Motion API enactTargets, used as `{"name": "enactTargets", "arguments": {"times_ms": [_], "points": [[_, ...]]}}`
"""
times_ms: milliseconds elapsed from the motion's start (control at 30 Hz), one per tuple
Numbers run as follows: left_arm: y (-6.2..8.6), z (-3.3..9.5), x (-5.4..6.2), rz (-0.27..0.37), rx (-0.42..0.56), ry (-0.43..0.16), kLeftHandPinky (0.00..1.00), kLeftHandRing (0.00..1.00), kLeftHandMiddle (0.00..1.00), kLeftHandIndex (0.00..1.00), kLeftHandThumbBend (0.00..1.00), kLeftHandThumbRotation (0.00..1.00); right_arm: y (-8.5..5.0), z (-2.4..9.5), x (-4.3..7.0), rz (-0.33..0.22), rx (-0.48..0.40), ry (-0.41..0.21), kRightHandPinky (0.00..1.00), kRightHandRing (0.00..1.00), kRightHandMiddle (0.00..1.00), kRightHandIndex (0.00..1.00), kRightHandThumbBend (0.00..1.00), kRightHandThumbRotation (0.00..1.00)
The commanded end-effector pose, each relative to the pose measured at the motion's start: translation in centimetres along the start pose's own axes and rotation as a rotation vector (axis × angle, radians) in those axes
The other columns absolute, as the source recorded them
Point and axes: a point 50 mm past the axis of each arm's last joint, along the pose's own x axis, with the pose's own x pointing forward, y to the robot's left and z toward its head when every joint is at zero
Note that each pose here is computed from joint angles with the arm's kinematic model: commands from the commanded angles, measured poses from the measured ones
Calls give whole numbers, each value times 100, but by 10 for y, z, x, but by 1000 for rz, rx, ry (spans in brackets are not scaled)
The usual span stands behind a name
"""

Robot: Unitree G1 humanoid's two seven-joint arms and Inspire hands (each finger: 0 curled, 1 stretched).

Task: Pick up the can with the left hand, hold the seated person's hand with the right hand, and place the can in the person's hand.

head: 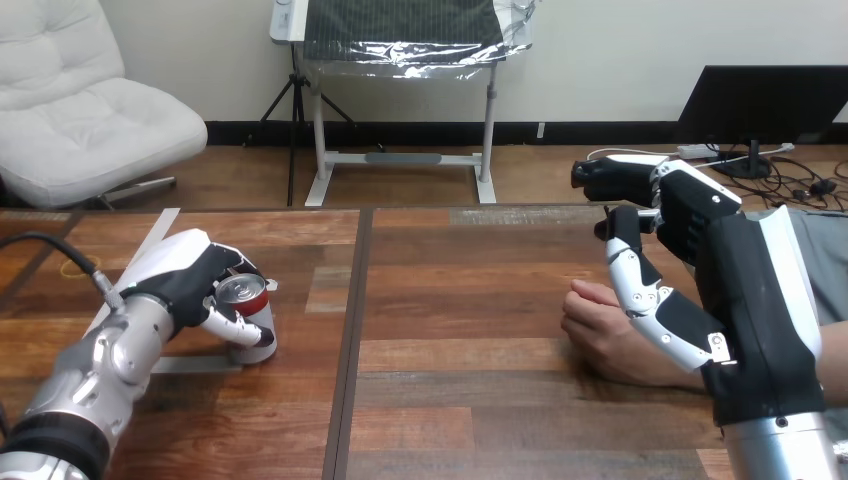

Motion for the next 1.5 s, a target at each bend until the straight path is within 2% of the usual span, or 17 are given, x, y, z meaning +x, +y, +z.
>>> {"name": "enactTargets", "arguments": {"times_ms": [0, 200, 433, 1133, 1467], "points": [[34, 18, 3, 96, -29, -70, 53, 56, 61, 63, 66, 0, -4, 11, 13, -6, -10, -79, 56, 71, 71, 64, 1, 0], [35, 18, 2, 89, -35, -75, 43, 48, 54, 57, 65, 0, -4, 11, 13, -4, -8, -79, 55, 70, 71, 64, 1, 0], [34, 18, 1, 95, -43, -76, 37, 43, 51, 55, 64, 0, -4, 11, 13, -2, -3, -82, 55, 70, 70, 64, 1, 0], [28, 19, 0, 148, -37, -102, 34, 41, 48, 55, 66, 0, -6, 12, 13, -6, -5, -80, 53, 68, 69, 63, 2, 0], [28, 23, -1, 170, -33, -134, 32, 40, 47, 54, 66, 0, -7, 11, 13, -1, -16, -83, 53, 68, 69, 63, 2, 0]]}}
